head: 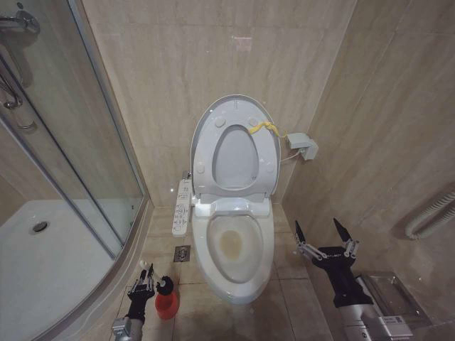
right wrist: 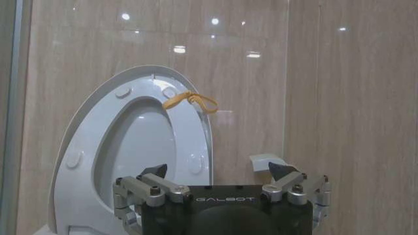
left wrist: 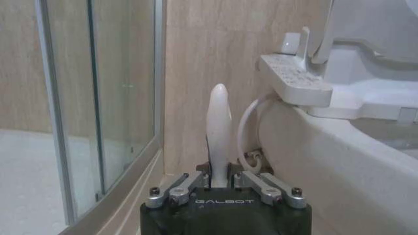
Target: Open the toilet lid, clean the toilet bowl with a toilet brush, close the toilet lid, and flush.
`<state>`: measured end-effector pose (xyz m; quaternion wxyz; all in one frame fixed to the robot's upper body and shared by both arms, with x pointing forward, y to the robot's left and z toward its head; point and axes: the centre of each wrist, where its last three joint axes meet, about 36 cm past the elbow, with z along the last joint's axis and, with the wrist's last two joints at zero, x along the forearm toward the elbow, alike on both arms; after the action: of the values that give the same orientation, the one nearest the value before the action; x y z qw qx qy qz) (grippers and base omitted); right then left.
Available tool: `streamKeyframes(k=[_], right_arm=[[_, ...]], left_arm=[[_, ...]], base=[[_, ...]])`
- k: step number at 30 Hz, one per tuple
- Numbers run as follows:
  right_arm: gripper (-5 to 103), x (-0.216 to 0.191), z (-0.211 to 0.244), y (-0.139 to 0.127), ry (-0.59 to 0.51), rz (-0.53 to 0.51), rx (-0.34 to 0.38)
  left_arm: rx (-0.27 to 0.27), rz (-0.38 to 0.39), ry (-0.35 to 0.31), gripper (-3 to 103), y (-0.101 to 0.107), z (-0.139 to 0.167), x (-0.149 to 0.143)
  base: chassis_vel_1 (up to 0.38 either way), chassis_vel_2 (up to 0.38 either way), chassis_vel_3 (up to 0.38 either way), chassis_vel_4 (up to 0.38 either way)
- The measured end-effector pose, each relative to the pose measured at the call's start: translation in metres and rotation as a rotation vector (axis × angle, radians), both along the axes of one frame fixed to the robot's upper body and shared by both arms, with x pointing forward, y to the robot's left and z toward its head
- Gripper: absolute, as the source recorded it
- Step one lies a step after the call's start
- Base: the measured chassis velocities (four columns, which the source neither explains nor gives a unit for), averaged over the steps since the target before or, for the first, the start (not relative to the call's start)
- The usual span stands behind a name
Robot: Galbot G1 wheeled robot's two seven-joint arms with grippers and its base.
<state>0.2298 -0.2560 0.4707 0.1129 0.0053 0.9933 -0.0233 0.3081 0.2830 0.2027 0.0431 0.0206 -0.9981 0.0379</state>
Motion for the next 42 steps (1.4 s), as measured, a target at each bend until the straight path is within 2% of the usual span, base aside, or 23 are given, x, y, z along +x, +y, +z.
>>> streamKeyframes(k=[7, 26, 31, 42], right_arm=[[100, 0.000, 0.000, 0.000, 0.000, 0.000, 0.000], [100, 0.000, 0.000, 0.000, 0.000, 0.000, 0.000], [100, 0.000, 0.000, 0.000, 0.000, 0.000, 0.000], [100, 0.000, 0.000, 0.000, 0.000, 0.000, 0.000]], left_arm=[[-0.008, 0.004, -0.003, 16, -0.008, 0.011, -0.003], [0.011, 0.031, 0.033, 16, -0.022, 0.005, -0.023], [0.016, 0.032, 0.049, 16, -0.019, -0.005, -0.027], [0.026, 0.038, 0.075, 16, -0.005, -0.033, -0.015]], base=[[0.000, 0.000, 0.000, 0.000], [0.000, 0.000, 0.000, 0.000], [0.000, 0.000, 0.000, 0.000], [0.000, 0.000, 0.000, 0.000]])
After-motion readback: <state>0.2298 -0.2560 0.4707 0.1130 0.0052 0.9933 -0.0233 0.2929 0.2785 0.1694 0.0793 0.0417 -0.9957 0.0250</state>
